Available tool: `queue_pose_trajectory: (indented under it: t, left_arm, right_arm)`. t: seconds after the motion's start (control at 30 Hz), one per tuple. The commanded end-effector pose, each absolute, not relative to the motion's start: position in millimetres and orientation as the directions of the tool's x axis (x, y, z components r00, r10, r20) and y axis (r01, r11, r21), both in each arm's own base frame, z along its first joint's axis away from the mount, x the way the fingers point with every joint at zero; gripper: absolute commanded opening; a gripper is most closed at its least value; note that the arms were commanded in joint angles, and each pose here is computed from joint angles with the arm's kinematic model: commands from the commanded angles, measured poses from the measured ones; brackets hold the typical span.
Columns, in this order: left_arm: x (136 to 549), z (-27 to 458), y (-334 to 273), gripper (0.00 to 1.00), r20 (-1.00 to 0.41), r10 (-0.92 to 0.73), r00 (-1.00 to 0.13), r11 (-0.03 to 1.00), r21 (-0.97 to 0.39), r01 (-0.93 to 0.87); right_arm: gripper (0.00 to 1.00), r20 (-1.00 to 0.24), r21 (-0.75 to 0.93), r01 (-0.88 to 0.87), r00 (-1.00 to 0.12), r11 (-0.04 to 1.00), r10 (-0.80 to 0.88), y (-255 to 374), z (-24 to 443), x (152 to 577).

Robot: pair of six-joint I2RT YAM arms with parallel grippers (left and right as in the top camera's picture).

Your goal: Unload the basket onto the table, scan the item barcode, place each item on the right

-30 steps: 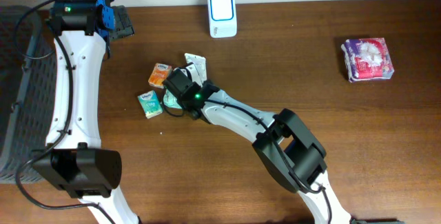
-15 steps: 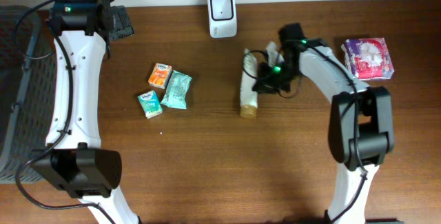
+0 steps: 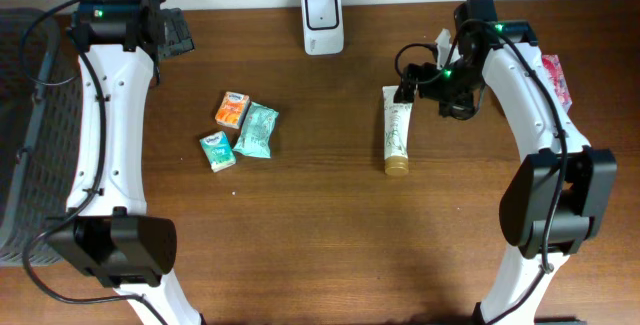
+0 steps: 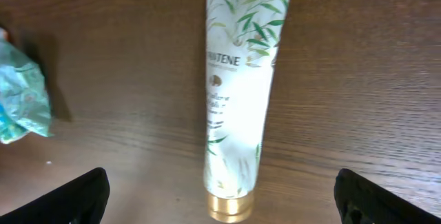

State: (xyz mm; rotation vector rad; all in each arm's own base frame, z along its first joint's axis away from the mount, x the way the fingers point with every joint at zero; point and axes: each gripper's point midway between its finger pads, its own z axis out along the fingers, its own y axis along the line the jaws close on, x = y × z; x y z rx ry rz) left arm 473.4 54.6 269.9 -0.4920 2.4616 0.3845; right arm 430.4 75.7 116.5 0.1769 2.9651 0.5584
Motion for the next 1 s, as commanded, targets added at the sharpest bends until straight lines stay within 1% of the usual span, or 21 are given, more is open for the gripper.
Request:
queue_pose_trajectory:
  t: [0.0,0.17,0.33,0.37,0.4,0.47,0.53,0.57,0.67,0.7,0.73,0.77,0.8,0.9,0.93,0.97]
  left_arm:
    - [473.7,274.3,57.8,0.99,-0.611,-0.248,-0.751,0.887,0.167,-0.43]
    - [473.7,274.3,57.8,0.99,-0.611,-0.248,-0.751,0.887,0.167,-0.43]
    - [473.7,274.3,57.8,0.99,-0.611,-0.248,-0.751,0.887,0.167,-0.43]
    - [473.7,274.3,57.8,0.99,-0.611,-0.248,-0.751,0.887,0.167,-0.43]
    - [473.7,274.3,57.8,0.99,-0.611,-0.248,-0.751,0.887,0.167,-0.43]
    - [473.7,274.3,57.8,0.99,-0.611,-0.248,-0.751,0.887,0.167,-0.43]
    - [473.7,274.3,57.8,0.99,-0.611,-0.248,-0.751,0.887,0.167,-0.43]
    - [473.7,274.3,57.8,0.99,-0.611,-0.248,-0.751,0.887,0.167,-0.43]
    - [473.7,274.3,57.8,0.99,-0.611,-0.248,-0.751,0.887,0.167,-0.43]
    - [473.7,274.3,57.8,0.99,-0.611,-0.248,-0.751,0.887,0.167,-0.43]
    - [473.7,274.3,57.8,0.99,-0.611,-0.248,-0.751,0.887,0.167,-0.43]
    - [473.7,274.3,57.8,0.99,-0.611,-0.248,-0.751,0.887,0.167,-0.43]
    - [473.7,274.3,57.8,0.99,-0.611,-0.248,-0.751,0.887,0.167,-0.43]
    - [473.7,274.3,57.8,0.99,-0.611,-0.248,-0.751,0.887,0.167,-0.43]
    - [473.7,274.3,57.8,0.99,-0.611,-0.248,-0.751,0.887,0.167,-0.43]
    - [473.7,274.3,57.8,0.99,-0.611,-0.248,-0.751,0.887,0.167,-0.43]
  right_arm:
    - [0.99,-0.099,0.332,0.086,-0.987,0.939,0.125,70.1,103.0,433.4]
    - [0.99,-0.106,0.334,0.098,-0.984,0.937,0.14,64.4,88.6,438.6]
    - [1.0,-0.015,0.336,0.112,-0.992,0.935,0.124,73.2,52.6,431.2]
    - [0.95,0.001,0.337,0.116,-0.992,0.934,0.123,73.7,44.6,429.4]
    - [0.92,0.012,0.356,0.118,-0.993,0.927,0.121,77.5,38.4,428.4]
    - [0.91,0.034,0.378,0.122,-0.992,0.918,0.118,82.1,25.2,424.3]
    - [0.81,0.038,0.405,0.121,-0.993,0.906,0.116,87.1,12.8,421.6]
    - [0.79,0.038,0.424,0.119,-0.993,0.898,0.114,90.2,8.9,420.2]
    - [0.63,0.032,0.514,0.104,-0.994,0.852,0.102,106.8,-5.0,414.5]
    - [0.51,0.03,0.518,0.098,-0.995,0.85,0.097,109.7,-7.0,413.3]
    - [0.22,0.027,0.519,0.09,-0.996,0.85,0.089,113.0,-7.1,412.9]
    - [0.08,0.028,0.526,0.088,-0.996,0.846,0.086,115.4,-6.1,412.9]
    - [0.04,0.025,0.578,0.082,-0.996,0.812,0.083,123.4,2.1,415.7]
    - [0.04,-0.037,0.688,0.025,-0.997,0.726,0.07,141.8,46.7,438.2]
    - [0.04,-0.08,0.716,-0.013,-0.995,0.698,0.063,148.1,69.7,449.0]
    - [0.04,-0.15,0.754,-0.078,-0.987,0.652,0.056,156.2,100.5,463.6]
